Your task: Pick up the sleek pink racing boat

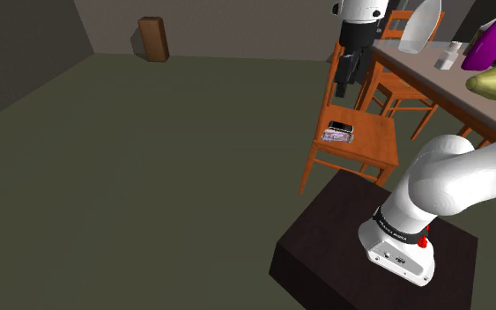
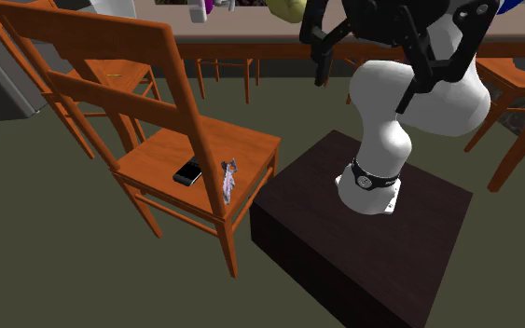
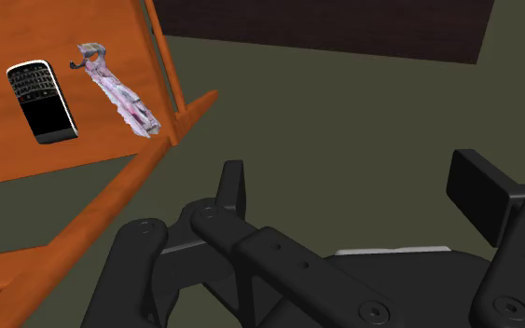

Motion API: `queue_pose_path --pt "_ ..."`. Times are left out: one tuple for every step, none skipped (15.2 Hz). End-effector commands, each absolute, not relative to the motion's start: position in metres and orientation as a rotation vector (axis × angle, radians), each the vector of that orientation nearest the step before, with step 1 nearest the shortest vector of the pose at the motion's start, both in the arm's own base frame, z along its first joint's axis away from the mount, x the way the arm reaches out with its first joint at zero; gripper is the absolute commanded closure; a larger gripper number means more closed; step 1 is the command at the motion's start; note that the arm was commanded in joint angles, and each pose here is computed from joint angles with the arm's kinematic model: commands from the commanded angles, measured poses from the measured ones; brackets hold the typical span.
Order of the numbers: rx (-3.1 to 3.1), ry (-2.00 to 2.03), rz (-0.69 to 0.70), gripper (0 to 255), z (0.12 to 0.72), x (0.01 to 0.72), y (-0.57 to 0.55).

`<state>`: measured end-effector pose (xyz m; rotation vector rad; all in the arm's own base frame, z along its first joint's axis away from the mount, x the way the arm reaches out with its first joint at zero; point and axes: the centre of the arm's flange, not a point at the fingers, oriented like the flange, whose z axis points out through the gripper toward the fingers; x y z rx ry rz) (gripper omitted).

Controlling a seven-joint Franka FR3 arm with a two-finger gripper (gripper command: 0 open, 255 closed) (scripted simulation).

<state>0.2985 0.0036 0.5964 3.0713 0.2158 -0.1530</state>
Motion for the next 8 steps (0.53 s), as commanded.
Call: queue_pose_path --pt "3.071 0.216 -0.153 0 0.596 0.298 0.004" --pt "3.077 0.22 -0.153 0 0.588 0.298 -0.008" --pt "3.083 0.225 -0.152 0 0.58 0.298 -0.019" --pt "3.089 0.229 -0.152 0 0.572 0.298 -0.03" --pt "3.095 0.233 -0.151 0 0.563 0.298 -0.041" --pt "3.1 0.238 -0.151 0 0.555 0.298 -0.052" --pt "3.106 0.242 -0.15 0 0.546 0.298 -0.063" --pt "3.112 0.247 -0.15 0 0.538 0.298 -0.074"
